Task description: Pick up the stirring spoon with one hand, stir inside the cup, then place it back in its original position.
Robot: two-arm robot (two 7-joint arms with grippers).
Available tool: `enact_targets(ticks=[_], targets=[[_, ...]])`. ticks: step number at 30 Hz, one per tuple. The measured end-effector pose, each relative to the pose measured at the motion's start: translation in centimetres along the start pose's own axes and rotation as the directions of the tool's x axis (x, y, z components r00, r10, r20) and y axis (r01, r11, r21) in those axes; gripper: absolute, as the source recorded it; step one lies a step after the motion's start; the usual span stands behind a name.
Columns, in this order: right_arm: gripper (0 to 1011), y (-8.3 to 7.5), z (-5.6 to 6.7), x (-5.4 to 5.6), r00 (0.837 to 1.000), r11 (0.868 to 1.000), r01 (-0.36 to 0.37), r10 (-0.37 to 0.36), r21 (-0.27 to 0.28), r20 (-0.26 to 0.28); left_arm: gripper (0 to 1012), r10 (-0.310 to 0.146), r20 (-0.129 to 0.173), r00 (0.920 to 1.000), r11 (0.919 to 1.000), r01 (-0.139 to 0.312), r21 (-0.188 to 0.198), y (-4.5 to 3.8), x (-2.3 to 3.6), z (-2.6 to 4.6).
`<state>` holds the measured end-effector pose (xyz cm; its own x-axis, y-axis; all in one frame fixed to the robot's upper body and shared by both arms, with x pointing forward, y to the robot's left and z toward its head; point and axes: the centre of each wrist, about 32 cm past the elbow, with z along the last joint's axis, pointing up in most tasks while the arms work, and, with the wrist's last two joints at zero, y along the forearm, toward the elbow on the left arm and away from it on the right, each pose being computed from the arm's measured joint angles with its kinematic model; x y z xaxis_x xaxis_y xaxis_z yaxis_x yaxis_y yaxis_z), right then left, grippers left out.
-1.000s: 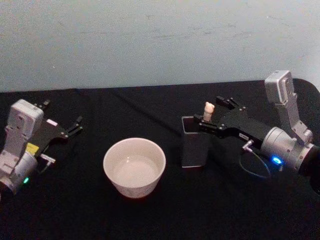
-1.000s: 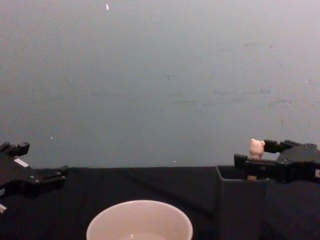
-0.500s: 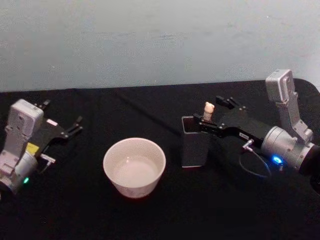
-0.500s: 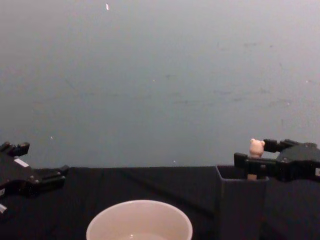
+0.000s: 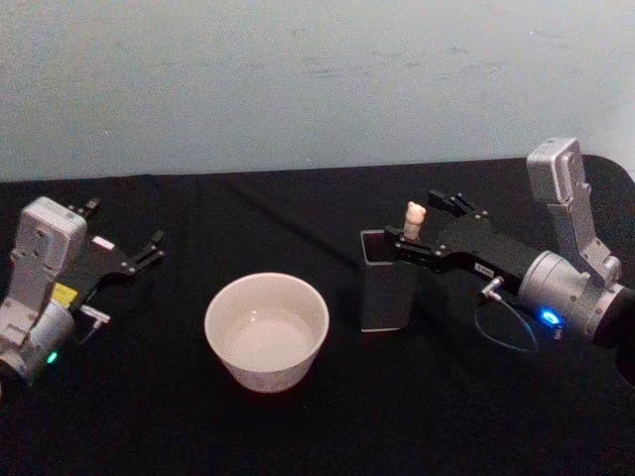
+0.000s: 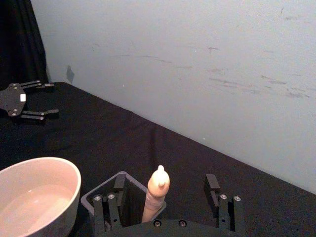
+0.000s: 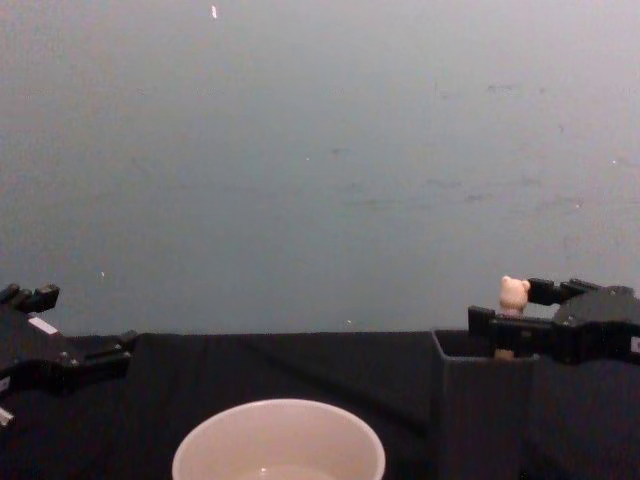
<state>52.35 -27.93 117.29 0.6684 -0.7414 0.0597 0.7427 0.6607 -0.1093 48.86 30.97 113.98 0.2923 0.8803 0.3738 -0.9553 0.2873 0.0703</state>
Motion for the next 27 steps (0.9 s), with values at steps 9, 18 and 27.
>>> enact_targets(ticks=[9,18,27], targets=[[916,0.0,-0.01,0.0,1.0,1.0,0.001,-0.001,0.0,0.001,1001,0.0,0.0,1.0,1.0,0.0,0.0,0.0,0.0,0.0],[678,0.0,-0.01,0.0,1.0,1.0,0.001,-0.001,0.001,0.001,1001,0.0,0.0,1.0,1.0,0.0,0.0,0.0,0.0,0.0],[366,0.0,-0.01,0.0,1.0,1.0,0.001,-0.001,0.001,0.001,1001,0.0,0.0,1.0,1.0,0.0,0.0,0.0,0.0,0.0]])
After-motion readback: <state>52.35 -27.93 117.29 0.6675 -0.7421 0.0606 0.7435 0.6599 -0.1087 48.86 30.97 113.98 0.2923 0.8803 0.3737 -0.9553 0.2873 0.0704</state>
